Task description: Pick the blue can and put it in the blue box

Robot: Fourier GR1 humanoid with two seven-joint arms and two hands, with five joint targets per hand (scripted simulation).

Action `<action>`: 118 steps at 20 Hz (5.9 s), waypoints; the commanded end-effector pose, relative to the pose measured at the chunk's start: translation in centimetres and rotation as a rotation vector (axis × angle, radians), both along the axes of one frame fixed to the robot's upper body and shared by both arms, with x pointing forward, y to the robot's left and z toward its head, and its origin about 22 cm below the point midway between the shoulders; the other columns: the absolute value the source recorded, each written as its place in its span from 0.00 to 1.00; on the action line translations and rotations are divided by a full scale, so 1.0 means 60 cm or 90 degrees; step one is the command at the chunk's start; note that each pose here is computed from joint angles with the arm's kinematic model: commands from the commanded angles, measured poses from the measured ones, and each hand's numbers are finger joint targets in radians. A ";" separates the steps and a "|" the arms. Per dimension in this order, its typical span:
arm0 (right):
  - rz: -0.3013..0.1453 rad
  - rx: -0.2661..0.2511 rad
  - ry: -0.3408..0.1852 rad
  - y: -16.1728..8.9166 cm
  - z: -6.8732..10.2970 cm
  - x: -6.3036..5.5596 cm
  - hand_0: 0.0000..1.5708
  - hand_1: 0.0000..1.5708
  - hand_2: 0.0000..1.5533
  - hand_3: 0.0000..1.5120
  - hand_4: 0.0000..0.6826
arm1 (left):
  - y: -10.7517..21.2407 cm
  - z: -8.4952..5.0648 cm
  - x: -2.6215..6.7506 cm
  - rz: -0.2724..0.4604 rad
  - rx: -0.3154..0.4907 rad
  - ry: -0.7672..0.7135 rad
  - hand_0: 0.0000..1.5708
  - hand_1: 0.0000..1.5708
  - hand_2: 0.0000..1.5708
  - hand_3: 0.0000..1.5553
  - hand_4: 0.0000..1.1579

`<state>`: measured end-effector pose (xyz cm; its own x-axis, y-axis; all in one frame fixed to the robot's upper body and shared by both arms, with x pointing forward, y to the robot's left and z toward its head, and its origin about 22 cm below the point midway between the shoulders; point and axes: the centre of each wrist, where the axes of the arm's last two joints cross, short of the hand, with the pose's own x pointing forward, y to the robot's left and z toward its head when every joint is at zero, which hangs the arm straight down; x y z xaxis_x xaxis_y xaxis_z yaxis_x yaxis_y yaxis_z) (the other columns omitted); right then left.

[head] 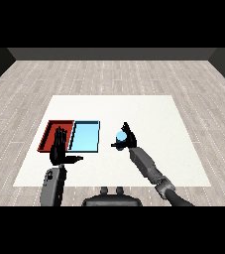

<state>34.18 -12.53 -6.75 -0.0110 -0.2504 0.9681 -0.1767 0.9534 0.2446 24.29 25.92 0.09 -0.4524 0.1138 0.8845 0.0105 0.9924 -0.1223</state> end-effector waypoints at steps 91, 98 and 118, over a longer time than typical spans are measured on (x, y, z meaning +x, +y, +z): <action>0.109 -0.113 -0.256 0.100 0.202 -0.044 0.87 0.87 0.93 0.92 0.90 | -0.293 -0.029 0.092 -0.198 0.073 0.158 0.00 0.00 0.00 0.00 0.09; 0.143 -0.104 -0.249 0.144 0.187 -0.060 0.93 0.93 0.94 0.92 0.87 | -0.298 -0.018 0.119 -0.125 0.193 0.141 0.20 0.20 0.31 0.21 0.16; 0.139 -0.093 -0.247 0.141 0.205 -0.053 0.91 0.91 0.94 0.92 0.85 | -0.299 -0.061 0.098 -0.098 0.098 0.170 0.75 0.75 0.75 0.66 0.54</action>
